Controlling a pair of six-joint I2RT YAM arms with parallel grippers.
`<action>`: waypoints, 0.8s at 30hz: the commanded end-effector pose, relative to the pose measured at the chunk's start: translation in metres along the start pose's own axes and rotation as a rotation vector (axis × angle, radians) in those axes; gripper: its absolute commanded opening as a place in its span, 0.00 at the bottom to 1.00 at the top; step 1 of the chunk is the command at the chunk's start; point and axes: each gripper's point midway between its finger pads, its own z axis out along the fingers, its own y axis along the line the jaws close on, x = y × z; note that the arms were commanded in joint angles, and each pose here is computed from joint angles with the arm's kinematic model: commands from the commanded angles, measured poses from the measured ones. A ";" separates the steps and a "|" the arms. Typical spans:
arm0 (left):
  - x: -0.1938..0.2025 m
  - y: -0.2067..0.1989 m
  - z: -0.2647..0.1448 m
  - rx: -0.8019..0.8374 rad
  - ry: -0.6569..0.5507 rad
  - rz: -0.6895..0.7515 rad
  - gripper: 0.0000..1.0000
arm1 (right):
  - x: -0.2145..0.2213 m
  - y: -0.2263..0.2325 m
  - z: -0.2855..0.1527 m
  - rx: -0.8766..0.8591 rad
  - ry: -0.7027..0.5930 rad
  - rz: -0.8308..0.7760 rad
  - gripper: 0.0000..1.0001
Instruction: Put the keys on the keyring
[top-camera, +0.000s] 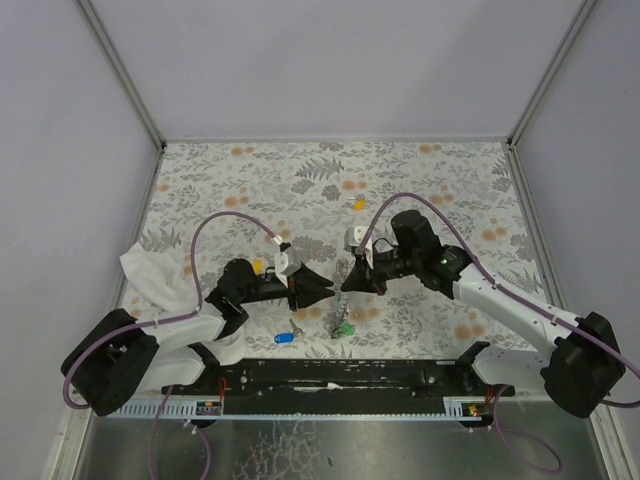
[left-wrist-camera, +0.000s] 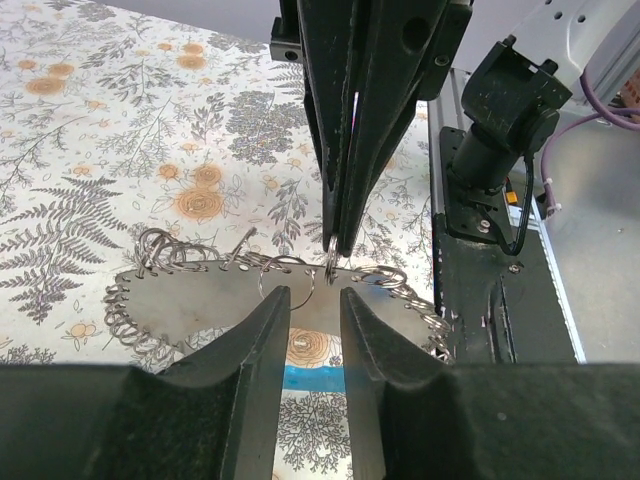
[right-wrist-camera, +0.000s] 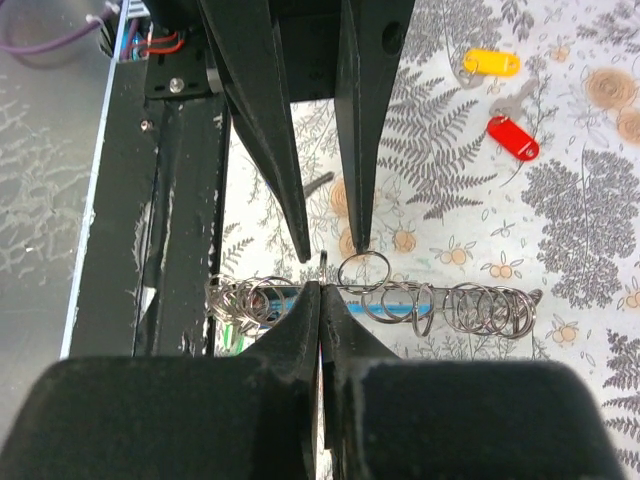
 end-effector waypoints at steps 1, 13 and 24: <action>-0.008 0.000 0.005 0.032 0.004 0.049 0.27 | -0.012 0.004 -0.005 -0.015 0.033 -0.066 0.00; -0.003 -0.008 0.014 0.125 0.040 0.005 0.29 | -0.015 0.003 0.005 -0.021 0.099 -0.114 0.00; 0.003 -0.009 0.014 0.135 0.058 -0.019 0.00 | -0.020 0.005 0.006 -0.019 0.106 -0.147 0.00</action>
